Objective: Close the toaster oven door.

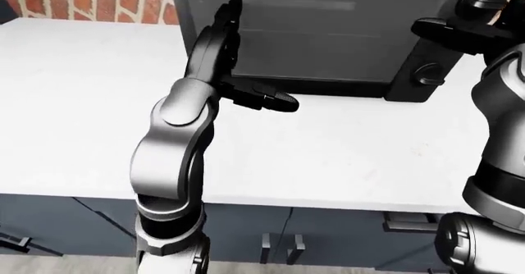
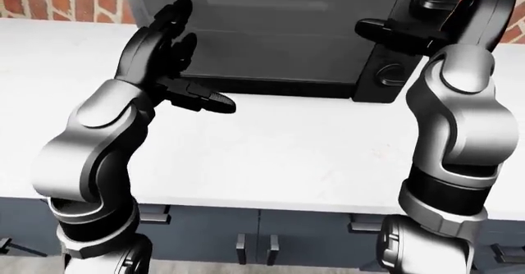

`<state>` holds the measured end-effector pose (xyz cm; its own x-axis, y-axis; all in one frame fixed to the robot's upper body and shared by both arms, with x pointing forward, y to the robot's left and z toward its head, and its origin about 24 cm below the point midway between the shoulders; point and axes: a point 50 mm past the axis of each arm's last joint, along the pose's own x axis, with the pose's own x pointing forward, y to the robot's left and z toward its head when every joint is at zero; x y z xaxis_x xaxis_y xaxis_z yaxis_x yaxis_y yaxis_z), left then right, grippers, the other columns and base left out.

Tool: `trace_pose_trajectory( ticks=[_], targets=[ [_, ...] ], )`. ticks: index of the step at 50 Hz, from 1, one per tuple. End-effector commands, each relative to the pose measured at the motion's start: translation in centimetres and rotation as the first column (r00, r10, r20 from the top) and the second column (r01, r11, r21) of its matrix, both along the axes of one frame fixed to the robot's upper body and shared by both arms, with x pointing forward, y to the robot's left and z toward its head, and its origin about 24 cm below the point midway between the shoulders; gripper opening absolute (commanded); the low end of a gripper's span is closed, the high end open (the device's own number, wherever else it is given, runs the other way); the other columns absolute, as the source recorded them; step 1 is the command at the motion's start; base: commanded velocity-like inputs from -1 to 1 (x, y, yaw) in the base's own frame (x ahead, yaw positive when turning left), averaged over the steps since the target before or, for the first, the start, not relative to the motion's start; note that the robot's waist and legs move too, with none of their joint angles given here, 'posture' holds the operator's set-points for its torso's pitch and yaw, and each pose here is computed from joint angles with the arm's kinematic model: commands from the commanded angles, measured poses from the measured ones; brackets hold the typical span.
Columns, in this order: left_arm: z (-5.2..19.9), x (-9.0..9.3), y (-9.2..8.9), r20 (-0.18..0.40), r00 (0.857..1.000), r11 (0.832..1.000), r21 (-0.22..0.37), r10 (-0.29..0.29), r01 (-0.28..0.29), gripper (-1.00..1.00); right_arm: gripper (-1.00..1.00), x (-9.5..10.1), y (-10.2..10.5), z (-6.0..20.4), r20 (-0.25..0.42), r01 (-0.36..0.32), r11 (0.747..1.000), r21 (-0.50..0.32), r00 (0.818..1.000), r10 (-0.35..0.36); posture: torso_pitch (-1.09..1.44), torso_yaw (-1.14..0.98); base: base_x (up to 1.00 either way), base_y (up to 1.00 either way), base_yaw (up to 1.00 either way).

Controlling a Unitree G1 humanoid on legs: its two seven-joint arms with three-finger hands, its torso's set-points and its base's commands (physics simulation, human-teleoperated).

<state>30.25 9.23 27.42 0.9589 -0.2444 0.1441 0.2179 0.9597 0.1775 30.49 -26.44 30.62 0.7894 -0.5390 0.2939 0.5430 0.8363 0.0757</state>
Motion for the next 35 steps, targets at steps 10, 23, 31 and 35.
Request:
trace_pose_trajectory(
  ticks=[10, 23, 31, 35],
  targets=[
    [2.7, 0.5, -0.9, 0.127, 0.991, 0.999, 0.009, -0.053, 0.052, 1.00, 1.00, -0.9, -0.1, 1.8, 0.085, 0.010, 1.000, -0.022, 0.996, -0.008, 0.00, 0.00, 0.00, 0.00, 0.00],
    [3.0, 2.1, -1.4, 0.116, 0.991, 0.998, 0.043, -0.060, 0.056, 1.00, 1.00, -0.9, -0.1, 1.6, 0.084, 0.012, 1.000, -0.017, 0.996, -0.010, 0.00, 0.00, 0.00, 0.00, 0.00],
    [3.7, 2.5, -1.7, 0.123, 0.991, 0.998, 0.040, -0.062, 0.058, 1.00, 1.00, -0.8, -0.1, 1.6, 0.083, 0.012, 1.000, -0.018, 0.996, -0.010, 0.00, 0.00, 0.00, 0.00, 0.00],
    [3.8, 2.6, -1.8, 0.124, 0.990, 0.997, 0.045, -0.063, 0.058, 1.00, 1.00, -0.8, -0.1, 1.6, 0.083, 0.012, 1.000, -0.017, 0.997, -0.010, 0.00, 0.00, 0.00, 0.00, 0.00]
  ],
)
